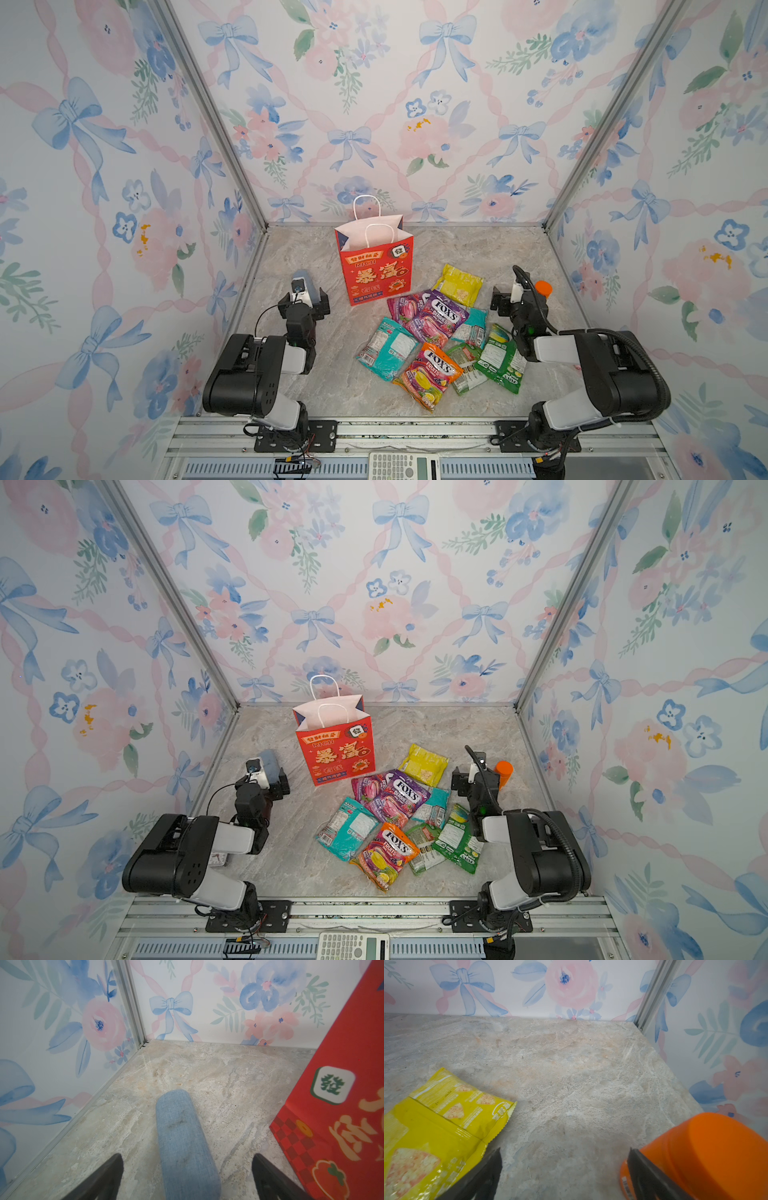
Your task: Place the snacks into the paper bag
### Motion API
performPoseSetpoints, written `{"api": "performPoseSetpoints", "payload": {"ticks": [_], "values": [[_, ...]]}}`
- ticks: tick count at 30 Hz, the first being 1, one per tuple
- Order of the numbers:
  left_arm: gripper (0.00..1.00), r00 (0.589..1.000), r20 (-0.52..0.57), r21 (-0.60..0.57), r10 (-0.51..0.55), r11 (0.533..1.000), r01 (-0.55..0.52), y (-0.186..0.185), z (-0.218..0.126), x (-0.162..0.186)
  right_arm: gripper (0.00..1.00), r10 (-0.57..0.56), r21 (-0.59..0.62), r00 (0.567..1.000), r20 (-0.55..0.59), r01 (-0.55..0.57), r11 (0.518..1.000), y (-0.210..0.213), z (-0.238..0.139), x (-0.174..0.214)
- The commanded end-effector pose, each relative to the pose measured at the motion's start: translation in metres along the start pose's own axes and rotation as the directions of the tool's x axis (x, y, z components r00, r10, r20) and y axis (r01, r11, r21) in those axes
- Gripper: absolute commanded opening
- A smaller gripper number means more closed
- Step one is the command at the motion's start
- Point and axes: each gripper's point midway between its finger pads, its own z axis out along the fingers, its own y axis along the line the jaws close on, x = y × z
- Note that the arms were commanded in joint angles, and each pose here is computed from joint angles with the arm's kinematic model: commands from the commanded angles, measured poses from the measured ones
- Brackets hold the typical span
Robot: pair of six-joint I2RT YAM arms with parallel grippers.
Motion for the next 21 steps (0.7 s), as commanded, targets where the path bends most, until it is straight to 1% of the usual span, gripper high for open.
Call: {"api": "performPoseSetpoints", "payload": {"ticks": [1,2,3,4,5,6,7,8,9,10,11,13,15,18,21], "values": [[0.98,0.999,-0.041,-0.019,-0.013,1.0,0.012,0.001,-0.001,-0.021,0.96,0.067,0.157,0.997,-0.042,-0.06,0.986,-0.024,-0.009,-0.045],[0.98,0.999,-0.032,-0.016,-0.035,0.999,0.035,0.001,-0.004,-0.028,0.97,0.131,0.181,0.99,-0.057,-0.119,0.976,-0.027,-0.012,-0.054],[0.98,0.998,-0.015,-0.004,-0.063,0.998,0.063,0.0,-0.01,-0.037,0.96,0.212,0.174,0.975,-0.064,-0.198,0.965,-0.026,-0.015,-0.066],[0.98,0.996,0.004,0.011,-0.093,0.996,0.093,0.0,-0.016,-0.044,0.97,0.292,0.164,0.954,-0.063,-0.279,0.946,-0.023,-0.017,-0.076],[0.98,0.989,0.025,0.021,-0.144,0.989,0.143,0.0,-0.022,-0.053,0.97,0.372,0.192,0.926,-0.058,-0.356,0.915,-0.027,-0.018,-0.08],[0.98,0.976,0.036,0.036,-0.216,0.976,0.215,0.001,-0.029,-0.061,0.97,0.422,0.194,0.903,-0.087,-0.4,0.896,-0.028,-0.018,-0.08],[0.98,0.969,0.018,0.06,-0.246,0.968,0.245,-0.001,-0.034,-0.067,0.97,0.437,0.139,0.891,-0.125,-0.421,0.896,-0.022,-0.014,-0.08],[0.98,0.97,0.011,0.09,-0.244,0.966,0.242,-0.004,-0.039,-0.077,0.97,0.469,0.058,0.868,-0.161,-0.466,0.883,-0.015,-0.009,-0.079],[0.98,0.973,0.001,0.113,-0.232,0.966,0.231,-0.007,-0.043,-0.086,0.96,0.502,0.004,0.847,-0.175,-0.51,0.86,-0.011,-0.006,-0.077],[0.98,0.975,0.002,0.119,-0.22,0.969,0.218,-0.006,-0.047,-0.095,0.96,0.541,-0.012,0.825,-0.163,-0.55,0.835,-0.012,-0.005,-0.077],[0.98,0.976,0.008,0.109,-0.218,0.97,0.216,-0.003,-0.049,-0.103,0.96,0.563,0.008,0.811,-0.16,-0.569,0.822,-0.014,-0.005,-0.074],[0.97,0.976,0.03,0.088,-0.214,0.974,0.211,0.004,-0.053,-0.126,0.96,0.563,0.083,0.808,-0.174,-0.558,0.826,-0.018,-0.01,-0.073],[0.94,0.979,0.028,0.085,-0.201,0.977,0.198,0.006,-0.053,-0.147,0.96,0.528,0.144,0.826,-0.199,-0.508,0.849,-0.02,-0.015,-0.076],[0.92,0.987,-0.023,0.123,-0.157,0.98,0.159,-0.002,-0.046,-0.179,0.97,0.453,0.137,0.857,-0.246,-0.432,0.891,-0.007,-0.022,-0.088],[0.89,0.99,-0.113,0.198,-0.082,0.975,0.104,-0.02,-0.031,-0.196,0.97,0.383,0.128,0.883,-0.271,-0.361,0.924,0.005,-0.031,-0.099]]}}
